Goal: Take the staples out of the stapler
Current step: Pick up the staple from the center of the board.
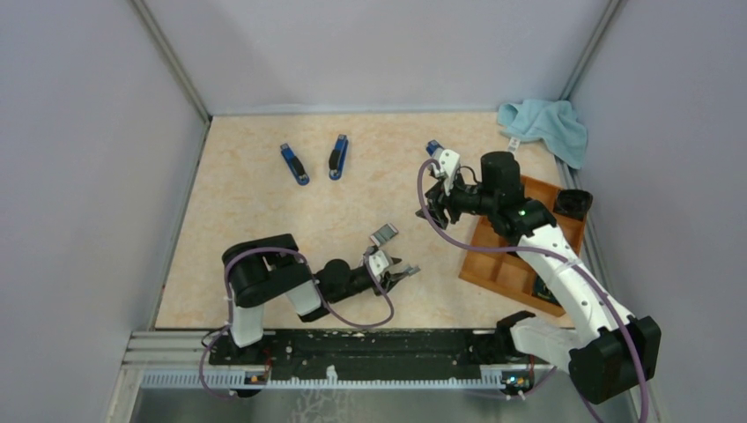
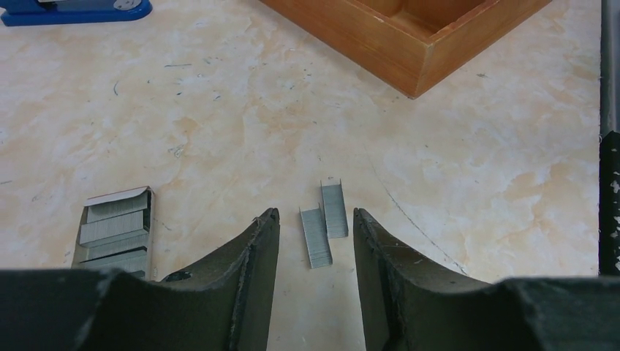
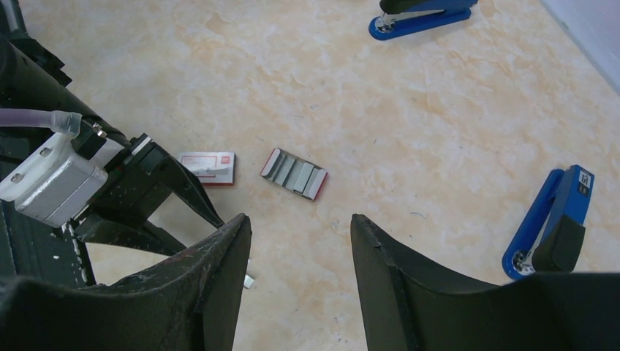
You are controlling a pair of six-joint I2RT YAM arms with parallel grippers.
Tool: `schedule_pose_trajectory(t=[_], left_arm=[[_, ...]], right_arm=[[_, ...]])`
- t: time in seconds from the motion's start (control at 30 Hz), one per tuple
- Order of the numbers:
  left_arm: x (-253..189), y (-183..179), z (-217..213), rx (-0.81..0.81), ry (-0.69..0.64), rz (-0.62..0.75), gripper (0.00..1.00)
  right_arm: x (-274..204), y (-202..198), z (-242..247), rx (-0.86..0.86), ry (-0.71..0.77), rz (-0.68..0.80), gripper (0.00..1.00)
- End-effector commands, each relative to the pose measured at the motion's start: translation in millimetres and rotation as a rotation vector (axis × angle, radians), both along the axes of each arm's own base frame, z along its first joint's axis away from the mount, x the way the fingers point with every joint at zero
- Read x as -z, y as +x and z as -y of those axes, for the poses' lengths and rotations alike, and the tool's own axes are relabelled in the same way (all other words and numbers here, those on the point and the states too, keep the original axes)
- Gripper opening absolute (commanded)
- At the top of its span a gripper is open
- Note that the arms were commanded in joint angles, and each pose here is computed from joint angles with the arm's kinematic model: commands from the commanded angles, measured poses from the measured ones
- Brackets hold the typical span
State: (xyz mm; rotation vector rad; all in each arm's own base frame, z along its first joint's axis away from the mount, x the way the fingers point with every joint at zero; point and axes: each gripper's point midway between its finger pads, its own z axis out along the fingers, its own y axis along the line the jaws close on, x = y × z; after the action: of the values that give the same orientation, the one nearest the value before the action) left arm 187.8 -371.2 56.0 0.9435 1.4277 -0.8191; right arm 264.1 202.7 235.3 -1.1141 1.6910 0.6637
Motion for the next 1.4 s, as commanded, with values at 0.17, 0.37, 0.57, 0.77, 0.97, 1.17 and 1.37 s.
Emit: schedule_pose_trajectory(t=[0.17,0.37,0.57,0.77,0.97,1.17,1.37], left_arm=[[-6.8,7.5,0.8,-0.054,-0.073,-0.015,0.48],[-6.2,3.6,0.6,-0.040,-0.086,-0.011,0.49],[-4.6,-1.8,2.8,-0.017,-0.077,0.001,0.48],[-3.0,1.1,2.6,-0.042,-0.070,0.002,0.47],[-2.3,1.9,2.8,-0.056,-0.066,0.009,0.46],[0.2,2.1,3.3,-0.068,-0.055,0.023,0.46],[2.1,1.7,5.5,-0.064,-0.045,0.033,0.45]], right_arm=[[-14.4,5.3,0.7,0.001,0.010,0.053,0.54],[-13.8,5.5,0.4,-0.001,0.011,0.052,0.54],[-14.8,5.2,0.5,-0.001,0.012,0.055,0.54],[-15.7,4.8,0.5,-0.002,0.013,0.058,0.54],[-17.0,2.7,-0.6,-0.012,0.019,0.057,0.54],[-17.1,2.5,-1.6,-0.014,0.024,0.053,0.54],[-16.0,3.4,-1.0,-0.008,0.025,0.051,0.54]])
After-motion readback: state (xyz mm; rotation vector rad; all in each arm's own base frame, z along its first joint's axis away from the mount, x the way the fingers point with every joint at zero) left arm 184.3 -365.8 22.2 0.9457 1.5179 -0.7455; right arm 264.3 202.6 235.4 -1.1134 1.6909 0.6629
